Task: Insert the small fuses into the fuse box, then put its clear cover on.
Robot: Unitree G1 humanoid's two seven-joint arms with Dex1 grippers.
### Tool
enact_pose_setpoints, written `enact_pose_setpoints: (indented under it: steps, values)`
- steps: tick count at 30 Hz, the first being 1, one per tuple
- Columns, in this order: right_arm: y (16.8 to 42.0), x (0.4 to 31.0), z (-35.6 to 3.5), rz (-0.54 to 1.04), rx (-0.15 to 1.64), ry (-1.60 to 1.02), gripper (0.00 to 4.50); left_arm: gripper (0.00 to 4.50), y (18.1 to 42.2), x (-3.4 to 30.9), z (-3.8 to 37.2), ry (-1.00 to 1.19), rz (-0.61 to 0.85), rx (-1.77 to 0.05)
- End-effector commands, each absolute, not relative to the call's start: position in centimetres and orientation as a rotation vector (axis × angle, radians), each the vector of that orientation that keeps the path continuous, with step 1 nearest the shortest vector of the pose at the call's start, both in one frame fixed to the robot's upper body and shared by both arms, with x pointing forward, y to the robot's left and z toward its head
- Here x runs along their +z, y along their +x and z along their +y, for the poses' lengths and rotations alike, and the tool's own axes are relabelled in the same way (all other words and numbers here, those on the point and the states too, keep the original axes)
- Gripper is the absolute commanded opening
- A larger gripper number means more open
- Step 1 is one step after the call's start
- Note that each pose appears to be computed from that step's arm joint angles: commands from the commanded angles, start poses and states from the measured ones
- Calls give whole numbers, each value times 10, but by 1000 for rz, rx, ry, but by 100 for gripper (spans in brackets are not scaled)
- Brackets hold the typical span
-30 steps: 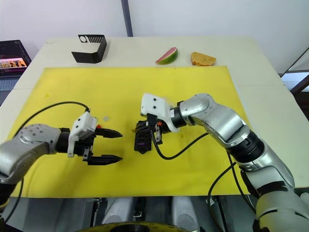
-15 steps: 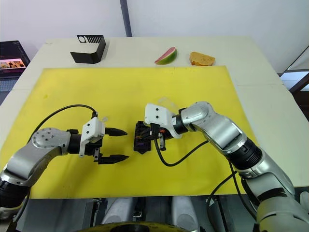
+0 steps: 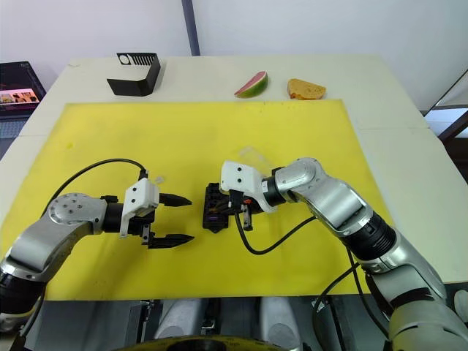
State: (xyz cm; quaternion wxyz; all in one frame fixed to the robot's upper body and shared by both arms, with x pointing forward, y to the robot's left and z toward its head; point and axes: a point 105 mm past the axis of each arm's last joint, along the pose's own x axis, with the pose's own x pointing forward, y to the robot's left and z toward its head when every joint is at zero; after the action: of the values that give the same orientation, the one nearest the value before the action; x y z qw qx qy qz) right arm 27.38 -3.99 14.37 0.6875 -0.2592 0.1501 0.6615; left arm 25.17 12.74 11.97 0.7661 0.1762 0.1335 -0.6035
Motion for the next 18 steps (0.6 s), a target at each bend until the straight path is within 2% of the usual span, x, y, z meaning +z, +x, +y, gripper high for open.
enact_pose_setpoints:
  steps: [1, 18]
  values:
    - [271, 154, -36, 273, 1487, -594, 0, 440, 253, 127, 126, 398, 256, -1310]
    - [272, 141, -40, 304, 1475, -642, 0, 440, 254, 128, 125, 392, 253, -1308]
